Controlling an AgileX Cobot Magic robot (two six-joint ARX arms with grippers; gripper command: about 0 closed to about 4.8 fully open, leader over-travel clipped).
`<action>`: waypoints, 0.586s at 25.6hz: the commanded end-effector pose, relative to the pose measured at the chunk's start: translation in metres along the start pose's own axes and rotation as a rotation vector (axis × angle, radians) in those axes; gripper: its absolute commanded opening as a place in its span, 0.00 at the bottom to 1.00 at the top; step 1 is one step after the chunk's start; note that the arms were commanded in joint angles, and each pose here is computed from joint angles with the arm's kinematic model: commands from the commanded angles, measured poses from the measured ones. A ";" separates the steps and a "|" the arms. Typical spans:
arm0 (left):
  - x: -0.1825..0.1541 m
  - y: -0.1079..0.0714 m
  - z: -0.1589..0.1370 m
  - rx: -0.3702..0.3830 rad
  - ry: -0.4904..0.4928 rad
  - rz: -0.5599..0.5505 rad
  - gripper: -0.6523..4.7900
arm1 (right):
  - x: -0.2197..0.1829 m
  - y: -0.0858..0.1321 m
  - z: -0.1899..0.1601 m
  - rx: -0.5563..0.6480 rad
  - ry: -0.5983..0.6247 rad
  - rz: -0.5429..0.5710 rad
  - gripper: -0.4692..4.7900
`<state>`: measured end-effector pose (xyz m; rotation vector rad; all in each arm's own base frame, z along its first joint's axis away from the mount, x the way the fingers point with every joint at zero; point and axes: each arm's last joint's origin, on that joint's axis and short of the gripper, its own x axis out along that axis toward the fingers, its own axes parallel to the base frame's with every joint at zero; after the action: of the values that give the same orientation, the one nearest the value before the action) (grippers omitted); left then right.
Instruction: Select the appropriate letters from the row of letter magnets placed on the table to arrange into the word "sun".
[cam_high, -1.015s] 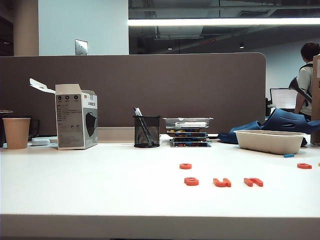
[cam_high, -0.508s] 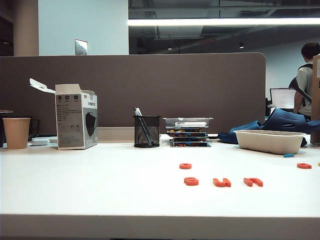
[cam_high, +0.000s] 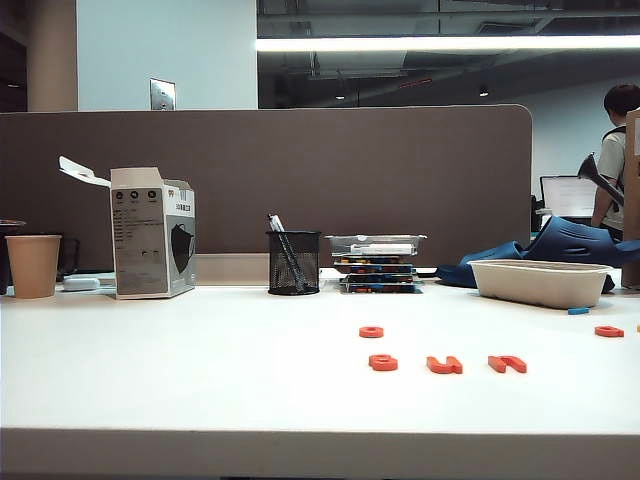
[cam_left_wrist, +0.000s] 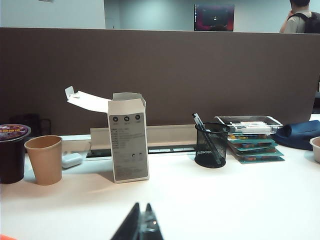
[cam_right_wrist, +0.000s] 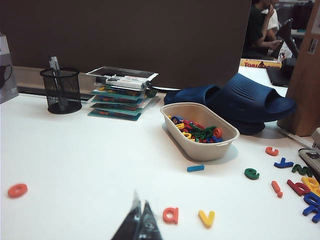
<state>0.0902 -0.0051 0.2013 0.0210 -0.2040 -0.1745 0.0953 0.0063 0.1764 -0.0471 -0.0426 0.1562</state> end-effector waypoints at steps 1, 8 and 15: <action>0.001 0.000 -0.004 0.001 -0.020 -0.004 0.11 | 0.000 0.000 0.000 -0.032 -0.026 -0.007 0.07; 0.001 0.000 -0.018 -0.005 0.009 -0.004 0.11 | 0.001 0.000 -0.010 -0.042 0.002 -0.005 0.07; 0.001 0.000 -0.017 -0.038 0.002 -0.004 0.11 | 0.001 0.000 -0.008 -0.034 -0.016 0.000 0.08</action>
<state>0.0954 -0.0051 0.1826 -0.0081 -0.1890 -0.1773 0.0973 0.0064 0.1686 -0.0859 -0.0453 0.1554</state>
